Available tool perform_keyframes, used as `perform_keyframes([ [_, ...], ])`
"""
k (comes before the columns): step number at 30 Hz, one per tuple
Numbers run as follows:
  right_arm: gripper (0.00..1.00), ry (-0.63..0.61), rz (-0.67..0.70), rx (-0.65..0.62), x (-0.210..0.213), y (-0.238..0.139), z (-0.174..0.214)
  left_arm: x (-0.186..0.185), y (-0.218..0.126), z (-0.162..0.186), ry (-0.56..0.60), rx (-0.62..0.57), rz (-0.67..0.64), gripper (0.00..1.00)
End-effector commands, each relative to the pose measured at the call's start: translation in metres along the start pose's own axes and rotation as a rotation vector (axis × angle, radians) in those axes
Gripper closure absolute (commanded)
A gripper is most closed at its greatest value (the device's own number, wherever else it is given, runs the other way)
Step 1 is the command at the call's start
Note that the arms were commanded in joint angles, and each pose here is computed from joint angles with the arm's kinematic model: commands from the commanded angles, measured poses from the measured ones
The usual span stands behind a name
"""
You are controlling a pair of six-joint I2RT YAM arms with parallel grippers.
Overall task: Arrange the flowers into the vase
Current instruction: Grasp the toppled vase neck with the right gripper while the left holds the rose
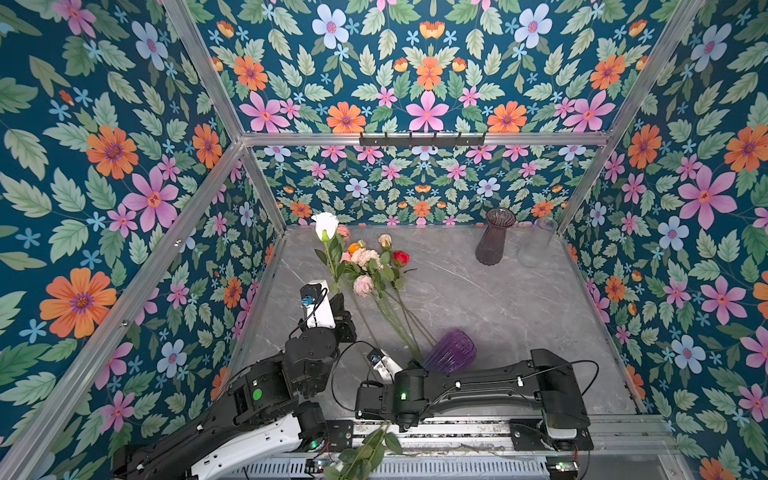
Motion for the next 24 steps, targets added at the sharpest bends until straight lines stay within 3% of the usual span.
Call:
perform_keyframes([
  [1,0.33,-0.033,0.106,0.091,-0.012,-0.002,0.017,0.004,-0.002,-0.003,-0.011,-0.010,-0.003,1.00],
  [13,0.49,-0.109,0.181,0.238,-0.002,0.002,0.035,0.006,-0.006,-0.005,-0.016,-0.020,0.011,1.00],
  [24,0.81,-0.103,0.119,0.280,0.004,0.015,0.048,0.008,-0.007,-0.006,-0.019,-0.017,0.010,1.00],
])
Point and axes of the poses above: each gripper's point midway between its finger pads, its own y axis out along the fingers, its own x axis along the line the jaws close on, z = x × y, the point moved 2 cm from there along -y, back along the fingers, and after that the axes turned 13 degrees about -y, right-handed, at the moved point
